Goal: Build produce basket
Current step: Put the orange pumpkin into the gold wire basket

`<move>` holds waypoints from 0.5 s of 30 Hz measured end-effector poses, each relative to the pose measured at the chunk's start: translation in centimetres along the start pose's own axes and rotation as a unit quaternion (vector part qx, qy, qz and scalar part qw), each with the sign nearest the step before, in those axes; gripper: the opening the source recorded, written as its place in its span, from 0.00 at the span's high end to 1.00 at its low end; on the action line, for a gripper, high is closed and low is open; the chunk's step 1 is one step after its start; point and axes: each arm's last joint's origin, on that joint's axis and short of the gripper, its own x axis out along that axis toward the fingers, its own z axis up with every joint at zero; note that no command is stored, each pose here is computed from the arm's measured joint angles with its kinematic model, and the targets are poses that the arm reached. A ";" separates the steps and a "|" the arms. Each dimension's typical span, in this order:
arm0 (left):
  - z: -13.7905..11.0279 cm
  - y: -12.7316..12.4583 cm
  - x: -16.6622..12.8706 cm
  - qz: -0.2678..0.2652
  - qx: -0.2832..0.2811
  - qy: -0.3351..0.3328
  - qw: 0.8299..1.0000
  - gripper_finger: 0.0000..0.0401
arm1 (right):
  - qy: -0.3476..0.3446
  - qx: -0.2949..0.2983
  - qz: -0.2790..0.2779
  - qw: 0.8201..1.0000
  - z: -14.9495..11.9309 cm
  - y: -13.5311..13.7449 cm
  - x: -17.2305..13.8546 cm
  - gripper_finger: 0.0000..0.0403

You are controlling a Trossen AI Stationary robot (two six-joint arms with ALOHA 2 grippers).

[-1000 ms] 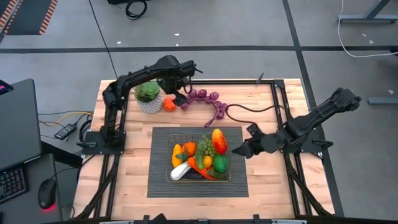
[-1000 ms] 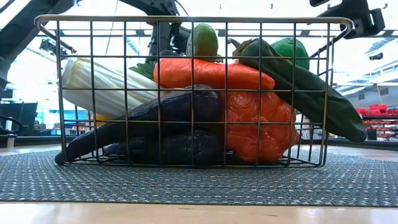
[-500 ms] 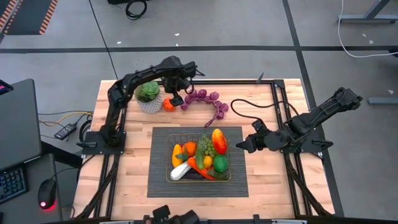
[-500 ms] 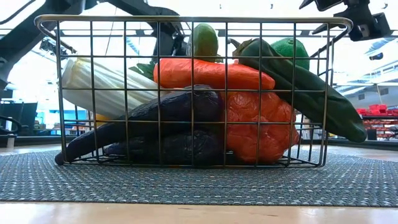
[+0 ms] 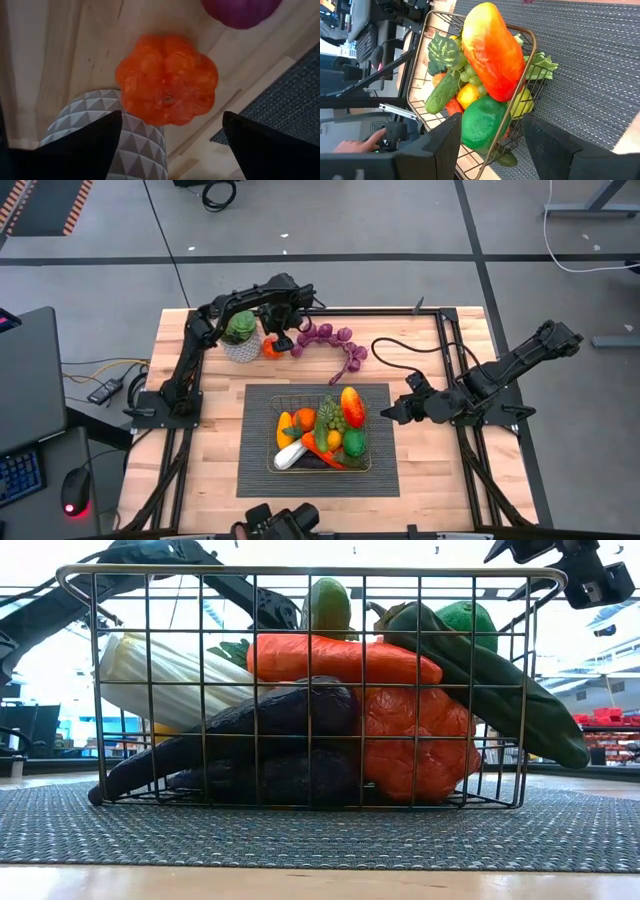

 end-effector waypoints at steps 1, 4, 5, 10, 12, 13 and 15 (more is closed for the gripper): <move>0.1 0.1 0.2 -0.001 -0.001 0.002 1.000 0.12 | 0.000 0.000 0.000 1.000 0.0 0.0 0.0 0.46; 0.3 0.7 0.7 -0.004 -0.007 0.007 1.000 0.12 | 0.000 0.004 -0.003 1.000 0.0 -0.1 0.0 0.46; 0.4 0.9 0.9 -0.005 -0.010 0.008 1.000 0.12 | 0.000 0.007 -0.003 1.000 0.0 -0.1 0.0 0.46; 0.8 1.3 2.0 -0.048 -0.032 0.017 0.998 0.12 | 0.000 0.011 -0.015 1.000 0.0 -0.3 0.0 0.46; 1.0 1.2 2.4 -0.056 -0.033 0.024 0.998 0.12 | 0.000 0.016 -0.018 1.000 0.0 -0.4 0.0 0.46; 1.2 1.1 2.6 -0.058 -0.033 0.028 0.997 0.12 | 0.000 0.017 -0.020 1.000 0.0 -0.4 0.0 0.46; 1.3 0.8 3.0 -0.060 -0.030 0.038 0.997 0.12 | 0.002 0.017 -0.020 1.000 0.0 -0.4 0.0 0.46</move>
